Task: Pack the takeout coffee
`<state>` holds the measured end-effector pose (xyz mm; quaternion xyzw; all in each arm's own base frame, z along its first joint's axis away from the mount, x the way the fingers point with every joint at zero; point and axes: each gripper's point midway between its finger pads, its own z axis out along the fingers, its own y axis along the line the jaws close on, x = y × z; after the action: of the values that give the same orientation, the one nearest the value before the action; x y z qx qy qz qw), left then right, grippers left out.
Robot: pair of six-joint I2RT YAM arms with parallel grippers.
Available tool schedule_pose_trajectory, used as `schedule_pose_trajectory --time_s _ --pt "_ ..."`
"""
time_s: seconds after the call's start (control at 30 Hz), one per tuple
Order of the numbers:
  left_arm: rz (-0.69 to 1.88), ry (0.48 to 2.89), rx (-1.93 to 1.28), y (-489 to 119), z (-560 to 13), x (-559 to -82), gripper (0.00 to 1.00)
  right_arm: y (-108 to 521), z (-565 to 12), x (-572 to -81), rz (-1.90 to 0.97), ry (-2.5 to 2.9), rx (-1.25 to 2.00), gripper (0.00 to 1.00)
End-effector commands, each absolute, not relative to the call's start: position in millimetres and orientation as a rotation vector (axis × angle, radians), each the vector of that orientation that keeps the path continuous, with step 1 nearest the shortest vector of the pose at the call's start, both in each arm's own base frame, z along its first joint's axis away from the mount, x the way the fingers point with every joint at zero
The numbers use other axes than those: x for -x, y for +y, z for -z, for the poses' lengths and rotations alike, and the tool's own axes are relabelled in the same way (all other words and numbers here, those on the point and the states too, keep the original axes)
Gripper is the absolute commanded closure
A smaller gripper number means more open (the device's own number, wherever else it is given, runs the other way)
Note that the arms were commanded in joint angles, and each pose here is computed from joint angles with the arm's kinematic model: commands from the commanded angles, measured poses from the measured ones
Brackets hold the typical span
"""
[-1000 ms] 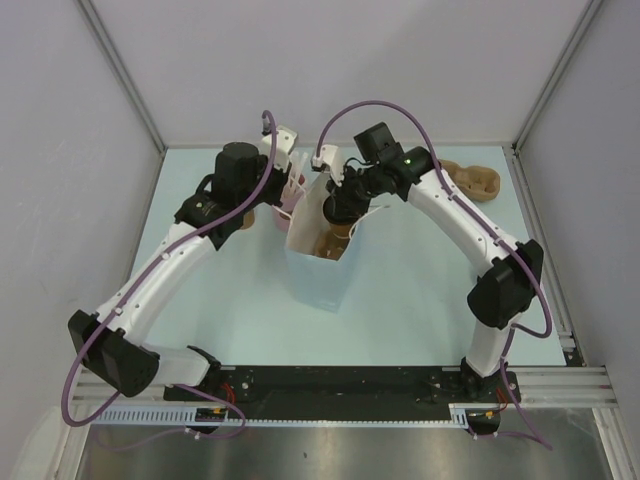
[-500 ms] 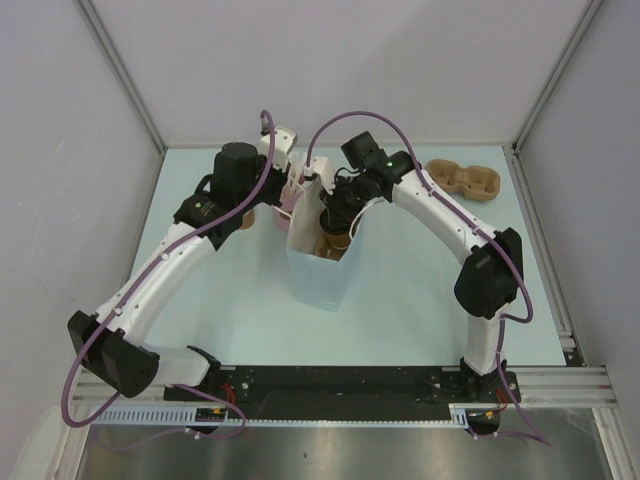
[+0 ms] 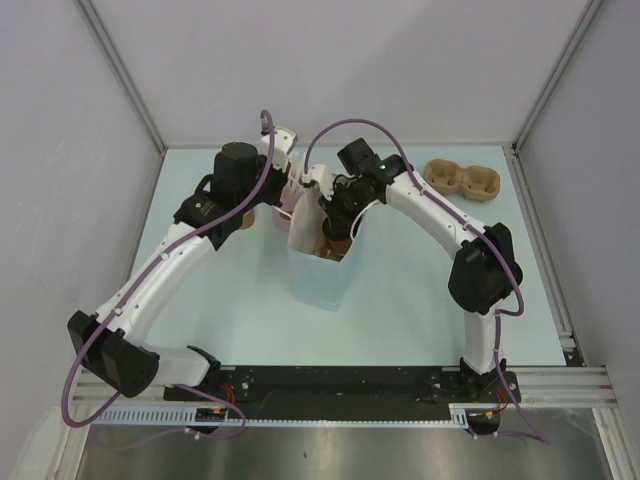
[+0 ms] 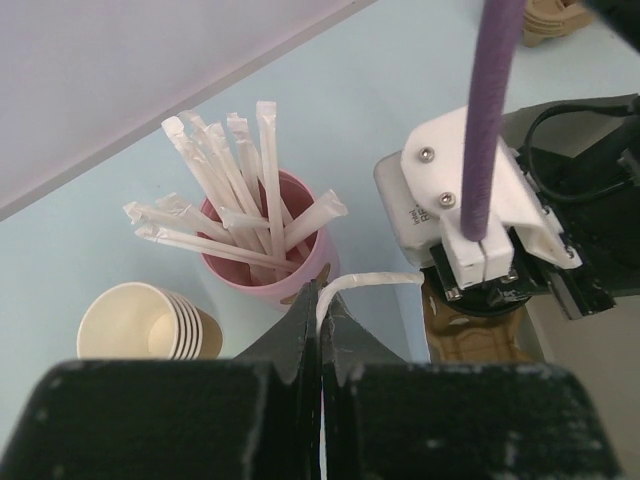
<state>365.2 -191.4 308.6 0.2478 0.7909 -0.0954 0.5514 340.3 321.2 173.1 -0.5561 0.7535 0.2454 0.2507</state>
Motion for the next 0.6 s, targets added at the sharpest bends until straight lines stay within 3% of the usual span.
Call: schedule_pose_trajectory --time_s 0.0,0.57 --pt "0.247 1.824 -0.546 -189.6 -325.9 -364.4 1.0 320.0 -157.7 -341.0 -0.66 2.075 1.529 1.0" --pt "0.251 1.837 -0.55 -191.8 -322.1 -366.5 1.0 314.2 -124.6 -330.4 -0.648 2.132 1.57 1.0"
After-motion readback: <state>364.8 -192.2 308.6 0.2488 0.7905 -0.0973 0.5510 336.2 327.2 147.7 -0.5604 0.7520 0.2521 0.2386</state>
